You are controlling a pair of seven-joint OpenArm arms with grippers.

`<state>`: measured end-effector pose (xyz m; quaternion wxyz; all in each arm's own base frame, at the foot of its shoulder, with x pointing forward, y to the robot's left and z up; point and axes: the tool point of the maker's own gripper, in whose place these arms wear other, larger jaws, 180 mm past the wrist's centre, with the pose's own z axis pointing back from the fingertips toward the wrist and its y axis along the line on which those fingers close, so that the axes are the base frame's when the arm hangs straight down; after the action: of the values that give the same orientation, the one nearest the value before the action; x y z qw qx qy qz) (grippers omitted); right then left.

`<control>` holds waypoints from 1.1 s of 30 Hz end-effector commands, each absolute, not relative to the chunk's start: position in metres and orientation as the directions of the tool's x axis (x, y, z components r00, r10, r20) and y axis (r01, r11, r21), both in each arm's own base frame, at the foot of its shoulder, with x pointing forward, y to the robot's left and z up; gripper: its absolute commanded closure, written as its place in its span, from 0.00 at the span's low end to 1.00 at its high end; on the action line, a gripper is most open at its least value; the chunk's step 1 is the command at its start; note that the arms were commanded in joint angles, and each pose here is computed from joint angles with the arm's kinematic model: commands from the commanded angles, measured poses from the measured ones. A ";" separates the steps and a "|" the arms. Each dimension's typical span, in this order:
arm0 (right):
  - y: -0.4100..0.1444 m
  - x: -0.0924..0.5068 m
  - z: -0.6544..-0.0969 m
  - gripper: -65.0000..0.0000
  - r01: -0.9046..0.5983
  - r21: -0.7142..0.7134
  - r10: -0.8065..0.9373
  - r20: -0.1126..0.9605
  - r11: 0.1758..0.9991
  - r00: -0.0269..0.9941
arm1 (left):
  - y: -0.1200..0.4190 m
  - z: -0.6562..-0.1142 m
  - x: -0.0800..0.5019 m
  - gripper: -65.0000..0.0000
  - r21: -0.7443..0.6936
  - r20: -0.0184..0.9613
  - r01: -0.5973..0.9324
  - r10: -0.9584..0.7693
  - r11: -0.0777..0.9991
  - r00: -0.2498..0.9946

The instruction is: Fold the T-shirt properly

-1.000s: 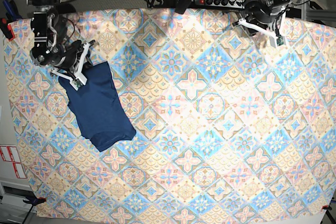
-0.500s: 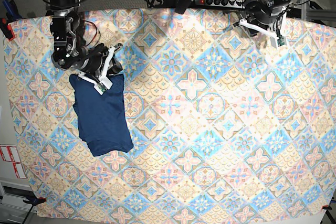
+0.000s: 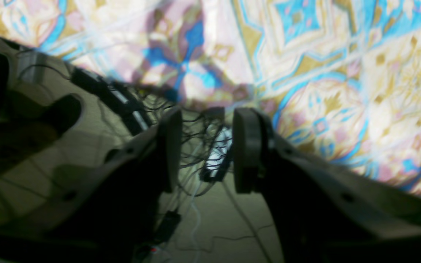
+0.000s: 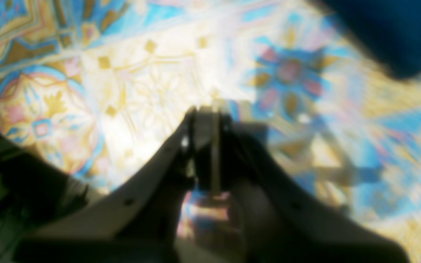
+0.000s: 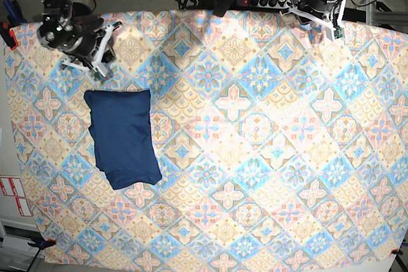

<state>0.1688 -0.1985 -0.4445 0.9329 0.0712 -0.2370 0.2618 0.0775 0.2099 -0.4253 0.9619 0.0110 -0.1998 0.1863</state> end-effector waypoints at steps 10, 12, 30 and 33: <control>-0.241 0.072 -0.434 0.99 -0.463 -0.009 0.440 0.328 0.886 0.836 | 0.215 -0.415 0.025 0.65 -0.084 0.302 -0.343 0.352 0.936 0.886; -0.245 0.054 -0.436 0.99 -0.457 0.003 0.436 0.291 0.890 0.851 | 0.218 -0.415 0.018 0.65 -0.076 0.287 -0.337 0.344 0.938 0.894; -0.262 -0.082 -0.471 0.99 -0.290 0.143 0.295 -0.015 0.946 0.955 | 0.158 -0.466 -0.060 0.75 -0.187 -0.032 -0.109 0.105 0.976 0.994; -0.264 -0.089 -0.483 0.99 -0.252 0.158 0.261 -0.044 0.955 0.964 | 0.148 -0.488 -0.079 0.76 -0.201 -0.111 -0.112 0.091 0.973 0.990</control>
<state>-0.0961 -0.2614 -0.4864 0.9880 0.0782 0.0444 0.1252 -0.0750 0.1471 -0.4908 0.9920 -0.1047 0.0461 0.0539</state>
